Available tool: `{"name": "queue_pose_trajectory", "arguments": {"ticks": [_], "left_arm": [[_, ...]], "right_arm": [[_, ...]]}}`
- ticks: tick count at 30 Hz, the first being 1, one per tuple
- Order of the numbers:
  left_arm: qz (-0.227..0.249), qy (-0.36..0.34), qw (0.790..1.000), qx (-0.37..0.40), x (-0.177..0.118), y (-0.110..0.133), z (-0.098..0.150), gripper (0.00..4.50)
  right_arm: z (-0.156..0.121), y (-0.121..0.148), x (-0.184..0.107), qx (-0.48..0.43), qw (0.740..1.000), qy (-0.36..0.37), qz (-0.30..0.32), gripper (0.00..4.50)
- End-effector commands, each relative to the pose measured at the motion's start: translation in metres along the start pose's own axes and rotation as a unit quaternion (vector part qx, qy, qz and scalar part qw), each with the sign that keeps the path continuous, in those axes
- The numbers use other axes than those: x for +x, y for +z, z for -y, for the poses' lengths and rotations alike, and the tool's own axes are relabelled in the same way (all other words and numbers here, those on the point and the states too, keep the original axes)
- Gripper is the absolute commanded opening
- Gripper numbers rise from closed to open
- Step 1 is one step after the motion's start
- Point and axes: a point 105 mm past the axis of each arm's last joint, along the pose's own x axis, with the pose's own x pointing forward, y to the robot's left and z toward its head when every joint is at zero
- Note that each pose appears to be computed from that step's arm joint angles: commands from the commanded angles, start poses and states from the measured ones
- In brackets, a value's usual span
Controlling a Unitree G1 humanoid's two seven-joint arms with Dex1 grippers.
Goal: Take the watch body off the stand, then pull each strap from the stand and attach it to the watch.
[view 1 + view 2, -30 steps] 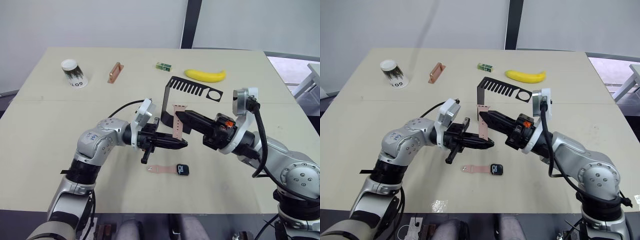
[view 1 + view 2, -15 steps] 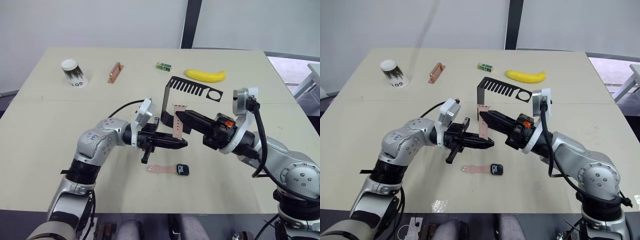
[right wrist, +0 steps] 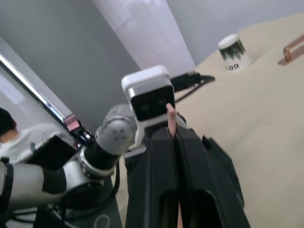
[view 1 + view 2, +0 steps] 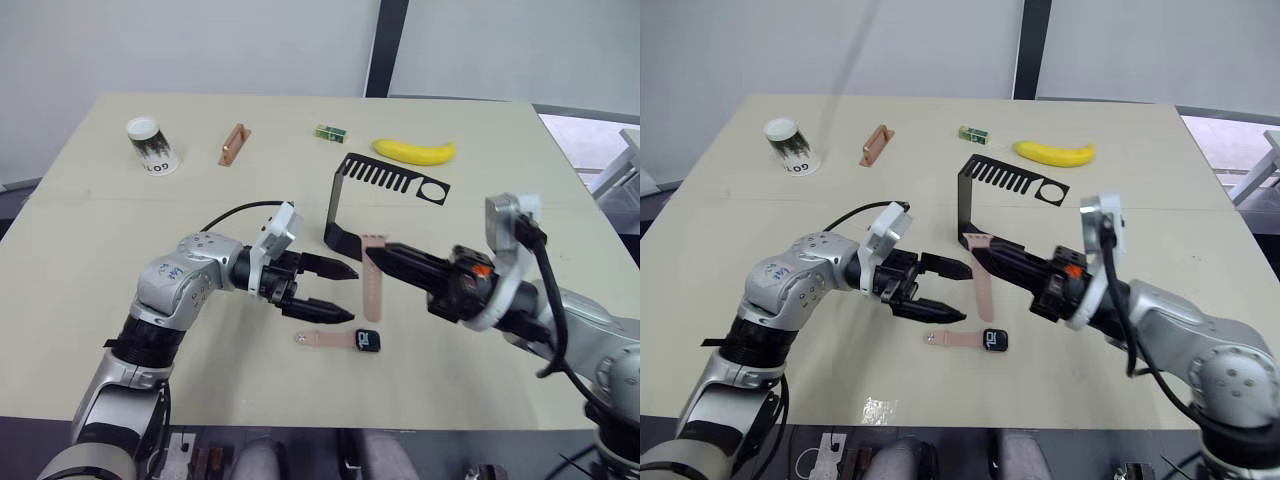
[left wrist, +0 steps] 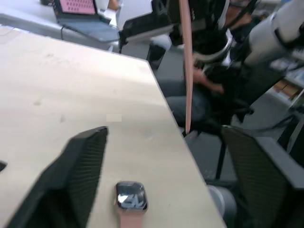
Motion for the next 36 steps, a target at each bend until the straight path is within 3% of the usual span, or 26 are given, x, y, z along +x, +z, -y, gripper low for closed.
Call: {"name": "queue_pose_trajectory", "arguments": {"ticks": [1, 6, 16, 35, 36], "left_arm": [[-0.043, -0.009, 0.998, 0.046, 0.014, -0.014, 0.007, 4.48], [-0.097, 0.023, 0.993, 0.07, 0.026, -0.047, 0.0, 4.48], [-0.111, 0.062, 0.991, 0.041, 0.046, -0.075, -0.004, 4.48], [-0.128, 0.088, 0.986, 0.067, 0.064, -0.086, -0.01, 4.48], [-0.129, 0.09, 0.985, 0.067, 0.064, -0.086, -0.011, 4.24]], "right_arm": [[-0.016, -0.003, -0.017, -0.011, 0.999, 0.023, -0.032, 0.0], [-0.009, -0.016, -0.036, -0.011, 0.997, -0.025, -0.068, 0.0], [-0.02, -0.042, -0.051, -0.016, 0.993, -0.058, -0.101, 0.0], [-0.006, -0.075, -0.07, -0.131, 0.966, -0.082, -0.209, 0.0], [-0.005, -0.076, -0.071, -0.137, 0.964, -0.084, -0.211, 0.0]]}}
